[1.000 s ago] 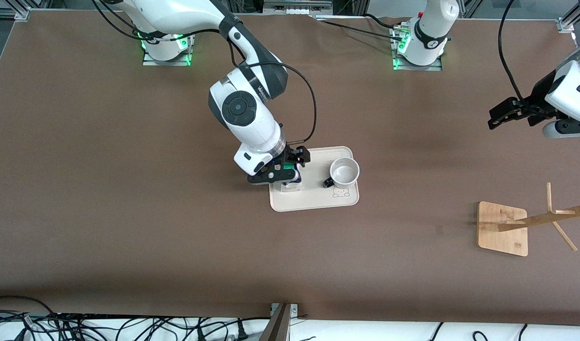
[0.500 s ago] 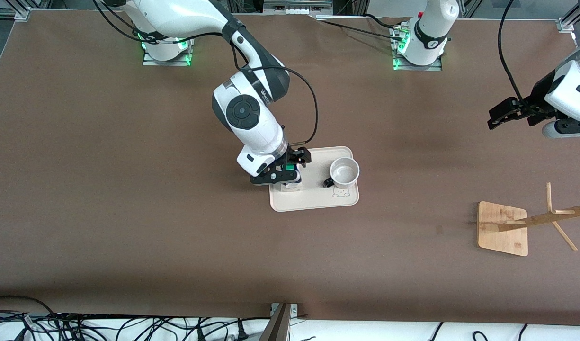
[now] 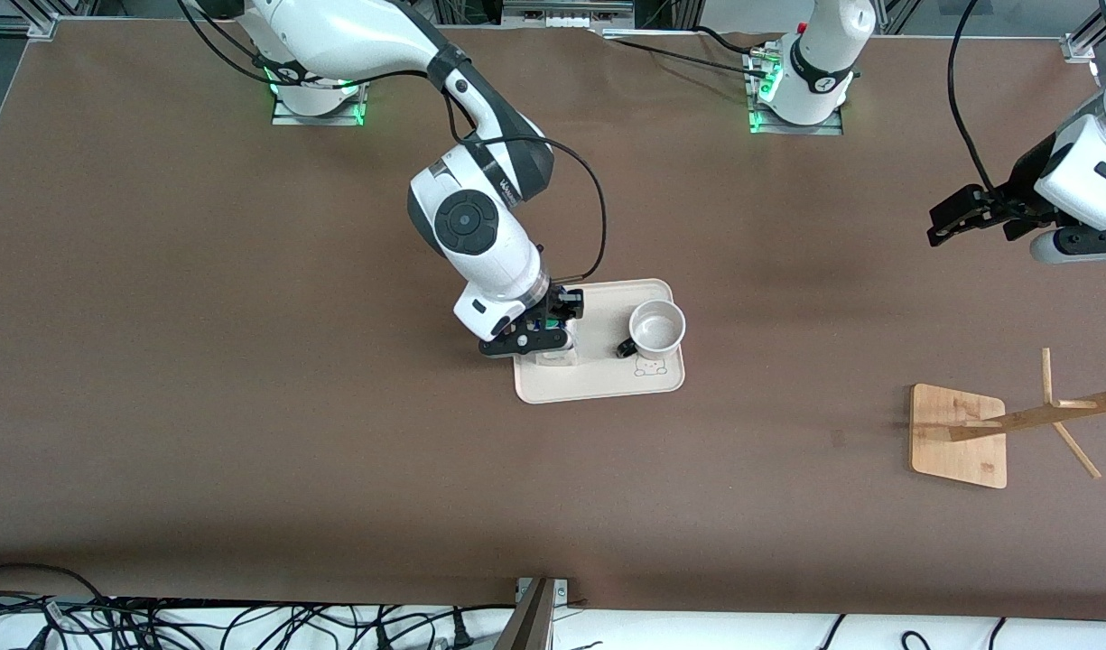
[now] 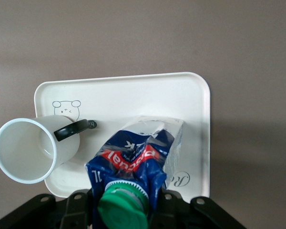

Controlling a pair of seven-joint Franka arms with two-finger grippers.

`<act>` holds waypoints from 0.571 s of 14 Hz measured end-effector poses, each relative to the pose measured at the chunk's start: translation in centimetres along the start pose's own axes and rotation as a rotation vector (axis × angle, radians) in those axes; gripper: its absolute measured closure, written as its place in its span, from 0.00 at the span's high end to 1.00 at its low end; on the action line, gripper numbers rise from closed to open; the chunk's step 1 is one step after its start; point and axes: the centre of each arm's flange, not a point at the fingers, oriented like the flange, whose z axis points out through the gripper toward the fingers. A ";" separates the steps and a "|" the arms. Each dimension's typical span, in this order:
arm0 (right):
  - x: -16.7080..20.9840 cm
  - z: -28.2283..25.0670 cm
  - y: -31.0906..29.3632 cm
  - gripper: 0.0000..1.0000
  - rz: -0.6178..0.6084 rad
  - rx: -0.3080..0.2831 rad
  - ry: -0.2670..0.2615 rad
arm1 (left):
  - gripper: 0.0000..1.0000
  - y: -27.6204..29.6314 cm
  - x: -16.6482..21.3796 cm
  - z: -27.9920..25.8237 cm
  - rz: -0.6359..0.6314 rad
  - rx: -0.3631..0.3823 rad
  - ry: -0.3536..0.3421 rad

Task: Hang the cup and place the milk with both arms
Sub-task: 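Close the right gripper on the milk carton's green cap, then carry the carton off with the right gripper while the left gripper reaches the mug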

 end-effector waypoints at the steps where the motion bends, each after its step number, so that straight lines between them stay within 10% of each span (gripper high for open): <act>1: 0.1 -0.1 0.0 0.35 0.000 0.001 0.002 | 1.00 0.1 0.1 0.1 0.001 0.000 0.001; 8: 0.3 -4.6 -0.7 0.35 -0.008 -0.002 -0.005 | 1.00 4.2 2.0 6.8 0.076 0.019 -0.104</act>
